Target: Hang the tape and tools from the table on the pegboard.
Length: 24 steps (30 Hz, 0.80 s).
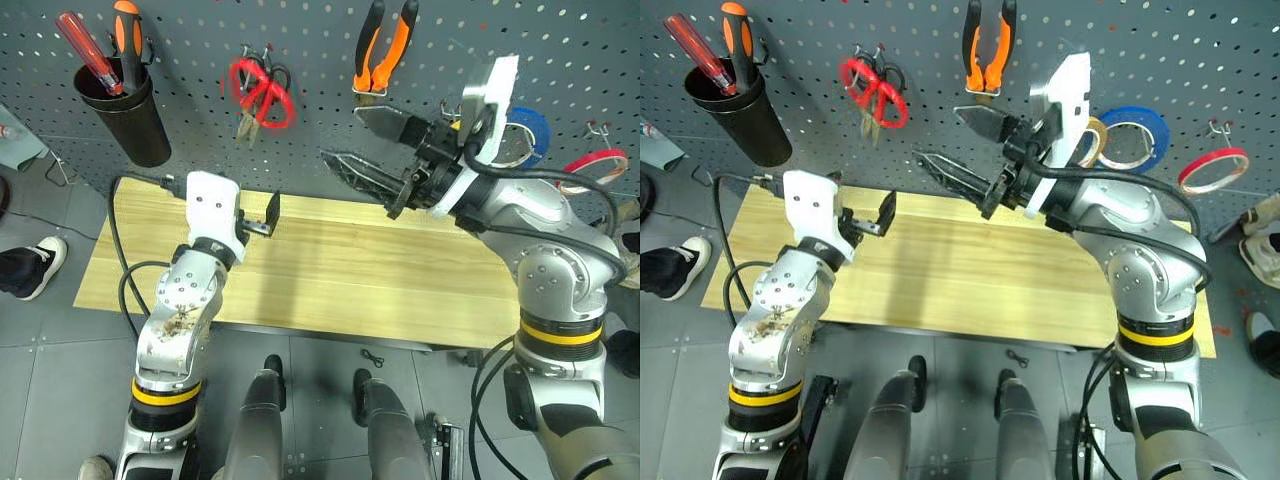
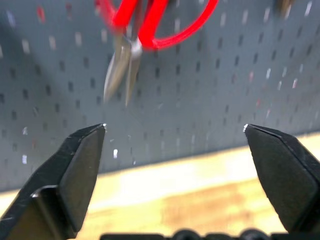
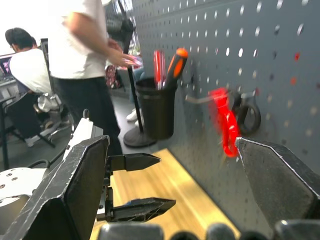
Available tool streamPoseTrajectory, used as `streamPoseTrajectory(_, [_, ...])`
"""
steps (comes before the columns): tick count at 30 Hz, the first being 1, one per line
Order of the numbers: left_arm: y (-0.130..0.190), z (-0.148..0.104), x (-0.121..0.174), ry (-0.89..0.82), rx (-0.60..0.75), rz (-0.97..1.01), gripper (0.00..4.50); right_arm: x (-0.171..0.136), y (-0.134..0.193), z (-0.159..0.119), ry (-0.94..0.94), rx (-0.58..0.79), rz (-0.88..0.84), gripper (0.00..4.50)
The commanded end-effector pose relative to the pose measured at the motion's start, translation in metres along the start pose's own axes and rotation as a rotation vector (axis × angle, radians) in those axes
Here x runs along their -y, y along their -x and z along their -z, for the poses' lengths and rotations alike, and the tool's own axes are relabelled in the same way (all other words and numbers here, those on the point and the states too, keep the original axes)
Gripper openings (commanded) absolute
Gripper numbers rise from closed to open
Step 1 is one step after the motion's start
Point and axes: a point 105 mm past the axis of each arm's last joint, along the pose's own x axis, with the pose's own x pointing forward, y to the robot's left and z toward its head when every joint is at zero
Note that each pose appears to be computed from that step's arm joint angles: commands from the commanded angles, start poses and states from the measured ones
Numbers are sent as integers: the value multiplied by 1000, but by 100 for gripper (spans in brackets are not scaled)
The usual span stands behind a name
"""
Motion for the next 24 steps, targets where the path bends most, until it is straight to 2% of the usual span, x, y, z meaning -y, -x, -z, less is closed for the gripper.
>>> streamPoseTrajectory(1, [14, 21, -27, -6, -82, -53, 444, -19, 0, 12, 53, -63, -71, 450])
streamPoseTrajectory(5, [28, 58, -70, 25, -272, -118, 444, -35, -9, 35, 77, -142, -147, 450])
streamPoseTrajectory(11, [32, 86, -108, 103, -455, -128, 444, -42, -20, 59, 119, -226, -222, 450])
streamPoseTrajectory(16, [27, 101, -119, 139, -495, -123, 444, -32, -27, 63, 128, -247, -191, 450])
streamPoseTrajectory(24, [21, 132, -128, 160, -542, -115, 444, -28, -17, 75, 122, -314, -163, 450])
